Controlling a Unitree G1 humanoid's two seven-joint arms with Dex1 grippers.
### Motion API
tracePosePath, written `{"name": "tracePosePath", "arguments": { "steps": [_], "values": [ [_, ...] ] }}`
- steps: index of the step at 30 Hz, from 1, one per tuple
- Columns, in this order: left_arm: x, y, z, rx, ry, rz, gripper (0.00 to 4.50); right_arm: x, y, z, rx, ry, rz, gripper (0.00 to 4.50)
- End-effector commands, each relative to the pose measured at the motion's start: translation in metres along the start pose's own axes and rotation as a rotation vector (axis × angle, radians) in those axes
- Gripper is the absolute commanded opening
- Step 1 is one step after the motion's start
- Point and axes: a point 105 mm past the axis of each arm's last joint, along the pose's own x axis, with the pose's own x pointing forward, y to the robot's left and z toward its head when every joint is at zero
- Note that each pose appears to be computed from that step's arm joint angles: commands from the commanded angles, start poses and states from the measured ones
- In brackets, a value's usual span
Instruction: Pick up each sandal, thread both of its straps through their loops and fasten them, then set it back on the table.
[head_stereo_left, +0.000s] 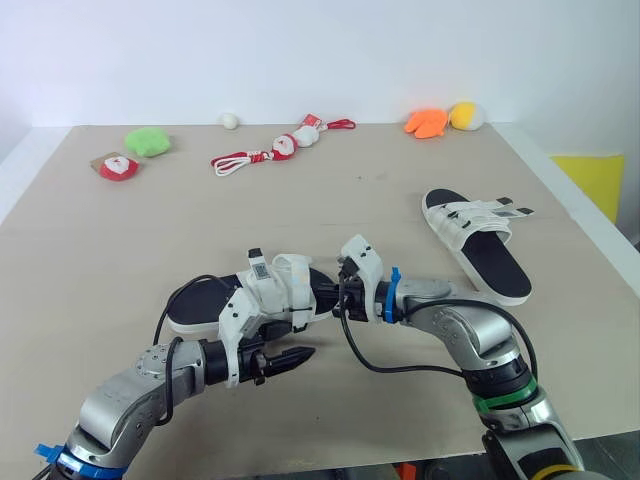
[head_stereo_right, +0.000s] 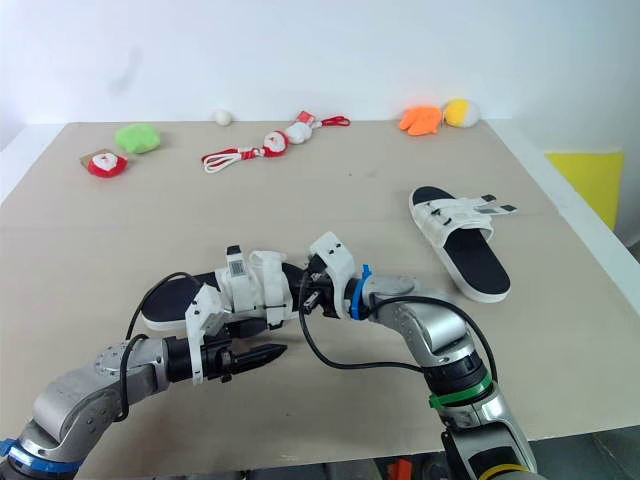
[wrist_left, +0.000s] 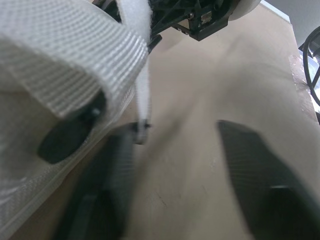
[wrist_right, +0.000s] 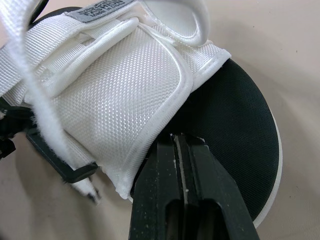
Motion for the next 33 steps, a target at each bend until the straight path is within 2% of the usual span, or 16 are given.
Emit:
{"name": "tracePosePath", "arguments": {
  "steps": [1,2,3,11,15,18,27,28,30,33],
  "values": [
    [0.003,-0.002,0.005,0.007,-0.028,-0.013,0.94,0.001,-0.009,-0.026,0.058,0.095,-0.052,0.00],
    [0.004,-0.002,0.005,0.005,-0.029,-0.014,0.35,0.001,-0.009,-0.026,0.058,0.095,-0.053,0.00],
    [0.004,-0.001,0.005,0.002,-0.031,-0.013,0.07,0.001,-0.009,-0.026,0.058,0.095,-0.053,0.00],
    [-0.003,-0.007,-0.003,-0.028,-0.011,-0.047,0.07,0.002,-0.009,-0.026,0.056,0.096,-0.053,0.00],
    [-0.026,-0.028,-0.033,-0.090,0.123,-0.138,0.07,0.000,-0.009,-0.028,0.058,0.100,-0.053,0.00],
    [-0.034,-0.035,-0.043,-0.111,0.173,-0.162,0.07,0.000,-0.010,-0.028,0.058,0.100,-0.053,0.00],
    [-0.033,-0.037,-0.035,-0.123,0.125,-0.163,0.07,0.001,-0.009,-0.026,0.055,0.101,-0.046,0.00],
    [-0.033,-0.038,-0.033,-0.126,0.114,-0.166,0.54,0.001,-0.008,-0.027,0.055,0.101,-0.046,0.00],
    [-0.035,-0.037,-0.033,-0.100,0.131,-0.148,1.11,0.001,-0.008,-0.028,0.056,0.103,-0.046,0.00],
    [-0.046,-0.034,-0.037,-0.006,0.198,-0.100,2.63,-0.001,-0.009,-0.029,0.058,0.107,-0.053,0.00]
  ]
}}
